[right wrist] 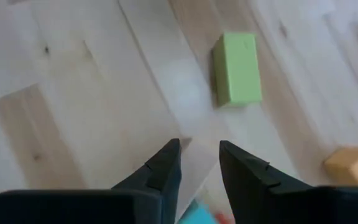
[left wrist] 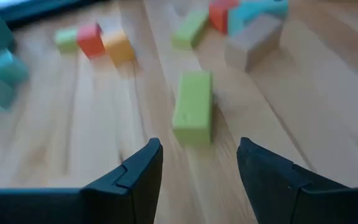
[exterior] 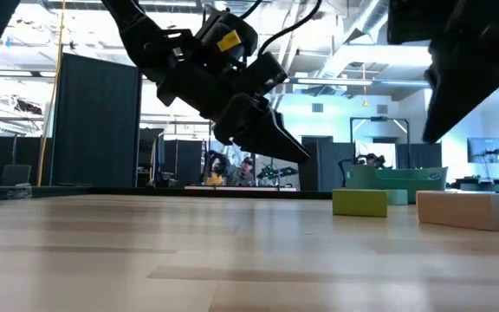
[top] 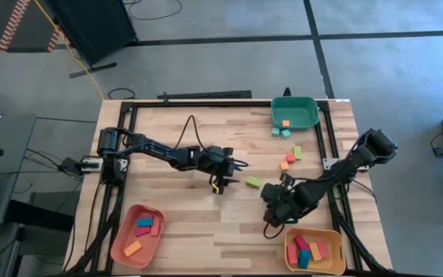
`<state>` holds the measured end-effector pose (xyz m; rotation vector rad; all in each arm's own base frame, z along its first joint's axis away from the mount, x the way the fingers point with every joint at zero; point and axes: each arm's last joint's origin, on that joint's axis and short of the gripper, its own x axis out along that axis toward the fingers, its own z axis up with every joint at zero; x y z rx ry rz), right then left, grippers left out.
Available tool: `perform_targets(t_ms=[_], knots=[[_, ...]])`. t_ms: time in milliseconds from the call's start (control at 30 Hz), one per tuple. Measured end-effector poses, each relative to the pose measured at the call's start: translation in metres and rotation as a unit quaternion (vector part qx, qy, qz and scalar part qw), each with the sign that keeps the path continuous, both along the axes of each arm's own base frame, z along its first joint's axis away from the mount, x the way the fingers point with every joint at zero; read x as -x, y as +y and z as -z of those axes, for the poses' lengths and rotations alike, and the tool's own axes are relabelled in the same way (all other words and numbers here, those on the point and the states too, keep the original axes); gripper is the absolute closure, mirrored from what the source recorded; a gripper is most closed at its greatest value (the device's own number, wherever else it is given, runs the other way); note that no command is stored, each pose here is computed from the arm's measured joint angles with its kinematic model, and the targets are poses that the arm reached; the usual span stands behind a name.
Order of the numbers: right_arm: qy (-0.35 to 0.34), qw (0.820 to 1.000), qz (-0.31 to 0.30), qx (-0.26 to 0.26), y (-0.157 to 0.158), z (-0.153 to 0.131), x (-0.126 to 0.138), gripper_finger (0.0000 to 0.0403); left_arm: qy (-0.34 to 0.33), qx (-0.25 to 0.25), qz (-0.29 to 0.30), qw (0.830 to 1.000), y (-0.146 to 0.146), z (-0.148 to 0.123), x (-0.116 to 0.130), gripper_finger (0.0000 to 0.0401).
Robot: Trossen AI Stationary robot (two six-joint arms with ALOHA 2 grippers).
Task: Sort blocks by size
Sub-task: Put the large green rectangular block into the yellow bin
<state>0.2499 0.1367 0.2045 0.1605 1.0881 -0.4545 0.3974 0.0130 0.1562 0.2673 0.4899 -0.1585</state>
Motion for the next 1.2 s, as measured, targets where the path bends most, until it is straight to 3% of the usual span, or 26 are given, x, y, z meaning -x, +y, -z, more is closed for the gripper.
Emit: perform_targets(t_ms=[433, 1000, 1200], knots=[[0.037, 0.999, -0.001, 0.035, -0.043, 0.027, -0.039, 0.0141, 0.103, 0.021, 0.014, 0.994, -0.022, 0.016, 0.011, 0.0204], [0.038, 0.999, -0.016, -0.022, -0.086, 0.028, -0.057, 0.0132, 0.152, 0.01, 0.052, 0.987, -0.048, 0.023, 0.019, 0.0204], [0.035, 0.997, -0.02, -0.061, -0.094, 0.048, -0.051, 0.0132, 0.161, 0.015, 0.068, 0.984, -0.054, 0.025, 0.022, 0.0204]])
